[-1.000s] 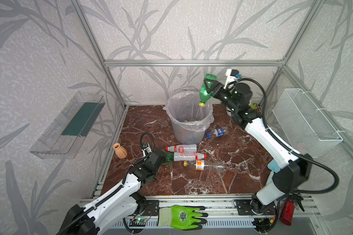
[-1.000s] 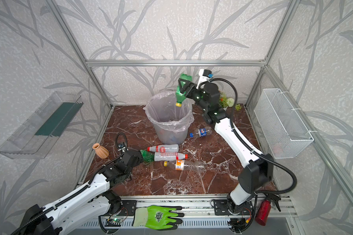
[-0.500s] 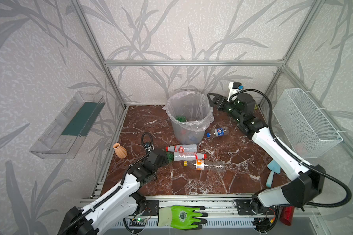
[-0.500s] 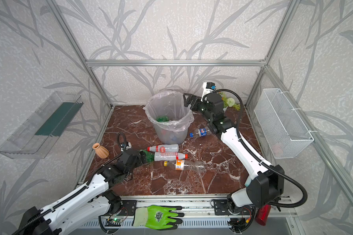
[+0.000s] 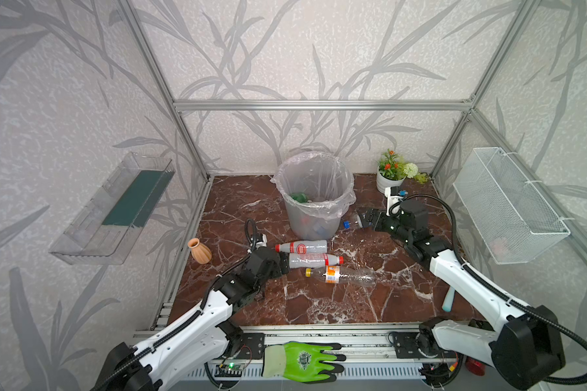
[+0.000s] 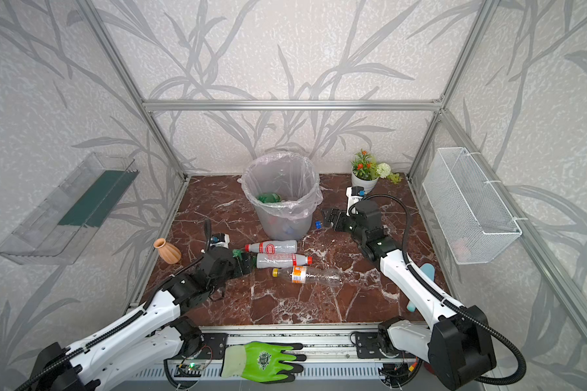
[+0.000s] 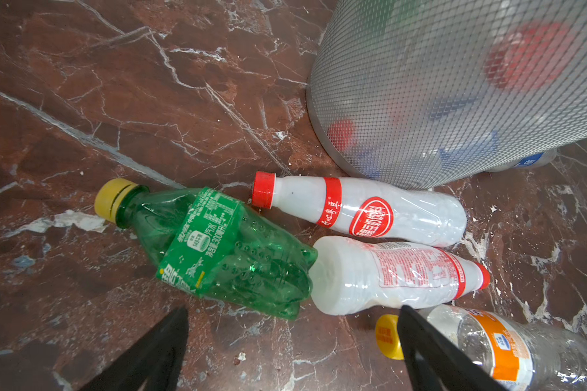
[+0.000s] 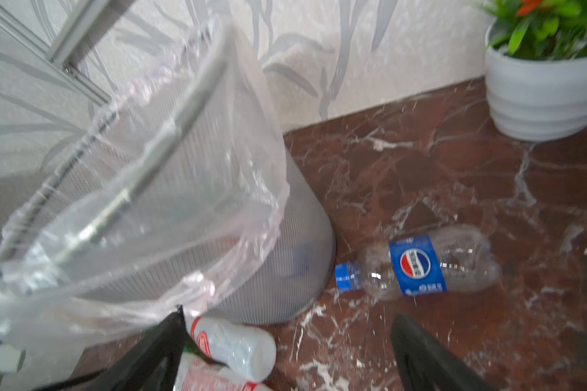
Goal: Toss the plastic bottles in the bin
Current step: 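Carry the green bottle with the right gripper over the bin and release, then reach the right gripper to the clear orange-labelled yellow-capped bottle and grasp it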
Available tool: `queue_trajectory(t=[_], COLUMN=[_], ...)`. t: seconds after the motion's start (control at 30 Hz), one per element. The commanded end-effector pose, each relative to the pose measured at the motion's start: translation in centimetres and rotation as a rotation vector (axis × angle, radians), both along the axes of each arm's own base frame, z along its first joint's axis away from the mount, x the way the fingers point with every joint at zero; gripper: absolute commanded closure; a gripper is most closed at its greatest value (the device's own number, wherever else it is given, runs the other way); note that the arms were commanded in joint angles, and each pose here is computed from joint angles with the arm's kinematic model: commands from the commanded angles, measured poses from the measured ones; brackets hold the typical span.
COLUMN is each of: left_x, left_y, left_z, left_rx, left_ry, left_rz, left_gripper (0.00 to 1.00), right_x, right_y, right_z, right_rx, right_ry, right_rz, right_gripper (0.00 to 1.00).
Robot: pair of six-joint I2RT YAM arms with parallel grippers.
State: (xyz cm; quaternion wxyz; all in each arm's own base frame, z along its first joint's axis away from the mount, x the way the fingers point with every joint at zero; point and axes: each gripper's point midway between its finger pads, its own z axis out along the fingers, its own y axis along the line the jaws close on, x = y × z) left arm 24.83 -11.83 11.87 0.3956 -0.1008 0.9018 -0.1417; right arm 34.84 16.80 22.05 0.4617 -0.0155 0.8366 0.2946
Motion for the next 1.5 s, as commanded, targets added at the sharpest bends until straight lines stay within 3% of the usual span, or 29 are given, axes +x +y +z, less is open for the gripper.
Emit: queue_trajectory(t=[0.0, 0.43, 0.6, 1.07, 1.47], left_x=[-0.1, -0.1, 0.0, 0.0, -0.3], left_y=[0.7, 2.8, 3.2, 3.5, 4.0], left_z=[0.0, 0.9, 1.2, 1.2, 0.8], left_rx=[0.017, 0.059, 0.063, 0.081, 0.091], left_ry=[-0.018, -0.045, -0.064, -0.065, -0.06], left_rz=[0.024, 0.12, 0.142, 0.145, 0.156], left_gripper=[0.04, 0.02, 0.01, 0.01, 0.01], right_x=[-3.0, -11.6, -13.3, -14.3, -16.3], right_y=[1.7, 7.6, 9.5, 11.4, 12.3], right_z=[-0.1, -8.1, -10.6, -15.4, -18.0], right_rx=[-0.071, -0.584, -0.706, -0.941, -1.068], right_ry=[-0.057, 0.023, 0.037, 0.115, 0.176], right_rz=[0.189, 0.688, 0.821, 0.968, 1.09], right_gripper=[0.1, 0.19, 0.25, 0.26, 0.38])
